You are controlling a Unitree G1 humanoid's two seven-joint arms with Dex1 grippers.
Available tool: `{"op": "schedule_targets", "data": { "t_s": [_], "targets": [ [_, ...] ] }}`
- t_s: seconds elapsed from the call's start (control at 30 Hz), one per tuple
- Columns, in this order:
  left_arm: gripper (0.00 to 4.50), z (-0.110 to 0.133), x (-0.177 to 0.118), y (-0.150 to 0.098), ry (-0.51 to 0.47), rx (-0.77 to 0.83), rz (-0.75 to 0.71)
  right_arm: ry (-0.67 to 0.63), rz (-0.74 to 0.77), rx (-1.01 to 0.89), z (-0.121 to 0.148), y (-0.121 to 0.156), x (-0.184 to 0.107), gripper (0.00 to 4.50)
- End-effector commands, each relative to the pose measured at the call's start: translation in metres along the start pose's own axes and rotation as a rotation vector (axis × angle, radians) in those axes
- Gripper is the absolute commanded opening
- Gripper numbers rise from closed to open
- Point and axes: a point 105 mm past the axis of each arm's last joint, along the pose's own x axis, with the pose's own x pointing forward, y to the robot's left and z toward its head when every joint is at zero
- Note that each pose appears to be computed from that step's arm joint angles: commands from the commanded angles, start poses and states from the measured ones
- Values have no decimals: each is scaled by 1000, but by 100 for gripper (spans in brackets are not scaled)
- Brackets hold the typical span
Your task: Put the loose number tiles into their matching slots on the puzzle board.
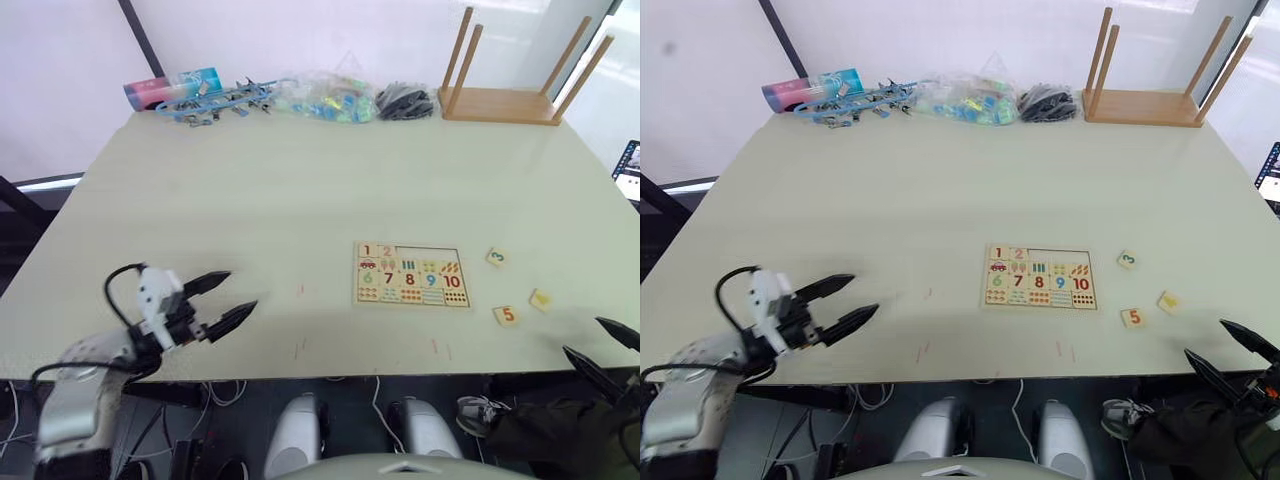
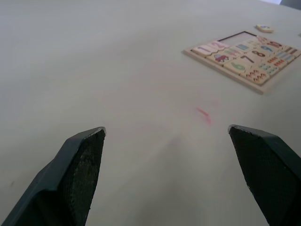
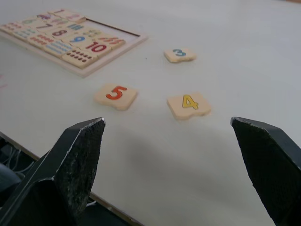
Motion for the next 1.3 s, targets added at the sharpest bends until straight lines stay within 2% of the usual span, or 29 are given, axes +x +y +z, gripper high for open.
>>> {"op": "schedule_targets", "data": {
  "t_s": [0.03,0.3,1.3],
  "targets": [
    [444,19,-11,-1,-61,37,24,-17,-19,-34,10,-9,-7,450],
    [444,18,-23,-3,-59,33,41,-18,-6,-23,9,-11,-6,450],
    [444,18,-16,-5,-69,50,-14,-26,7,-38,19,-7,7,450]
  ]
}}
